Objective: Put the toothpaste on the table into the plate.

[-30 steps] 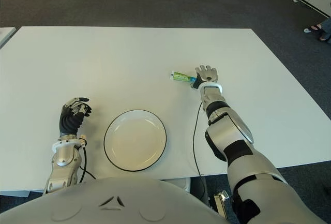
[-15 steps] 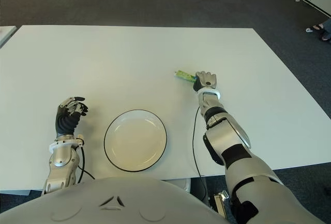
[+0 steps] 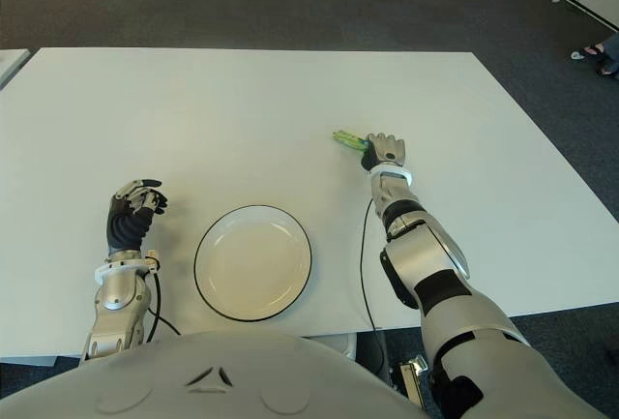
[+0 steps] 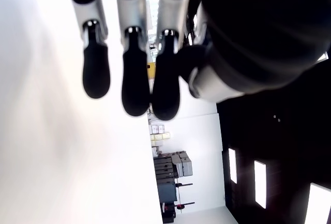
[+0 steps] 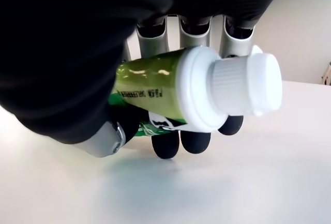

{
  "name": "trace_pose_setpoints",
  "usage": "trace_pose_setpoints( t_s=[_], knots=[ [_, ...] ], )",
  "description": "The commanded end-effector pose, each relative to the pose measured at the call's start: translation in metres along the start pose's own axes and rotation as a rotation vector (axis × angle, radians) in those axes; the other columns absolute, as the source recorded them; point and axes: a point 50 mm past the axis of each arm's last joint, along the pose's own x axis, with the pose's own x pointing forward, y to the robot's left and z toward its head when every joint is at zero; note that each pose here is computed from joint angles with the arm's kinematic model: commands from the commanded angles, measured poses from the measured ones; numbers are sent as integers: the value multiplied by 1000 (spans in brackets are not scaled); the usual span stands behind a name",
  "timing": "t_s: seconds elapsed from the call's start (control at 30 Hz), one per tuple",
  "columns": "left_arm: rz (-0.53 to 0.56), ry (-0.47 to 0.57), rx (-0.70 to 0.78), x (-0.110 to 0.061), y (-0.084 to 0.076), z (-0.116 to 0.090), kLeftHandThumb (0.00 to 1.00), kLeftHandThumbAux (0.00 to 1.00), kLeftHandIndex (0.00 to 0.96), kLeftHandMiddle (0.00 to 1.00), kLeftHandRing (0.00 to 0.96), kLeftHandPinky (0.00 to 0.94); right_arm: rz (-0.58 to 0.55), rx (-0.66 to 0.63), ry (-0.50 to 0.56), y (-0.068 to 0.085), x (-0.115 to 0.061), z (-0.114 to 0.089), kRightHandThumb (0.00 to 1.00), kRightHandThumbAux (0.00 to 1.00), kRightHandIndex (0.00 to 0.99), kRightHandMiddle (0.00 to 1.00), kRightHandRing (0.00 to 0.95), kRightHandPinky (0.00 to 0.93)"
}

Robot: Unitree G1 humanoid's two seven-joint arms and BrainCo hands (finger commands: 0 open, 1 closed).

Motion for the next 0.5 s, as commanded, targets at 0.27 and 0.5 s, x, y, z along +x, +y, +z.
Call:
trace_pose_setpoints(
  t_s=[0.27,0.5],
  knots=[
    [-2,14,-1,1,-1,-2,706,715,433,608,586,564,19,36,-5,7,-4,-2,699,725,429,611,611,558],
    [2,18,-3,2,-1,-3,706,714,433,612,588,577,13,51,-10,6,-3,-2,699,726,428,579,579,541]
  ],
)
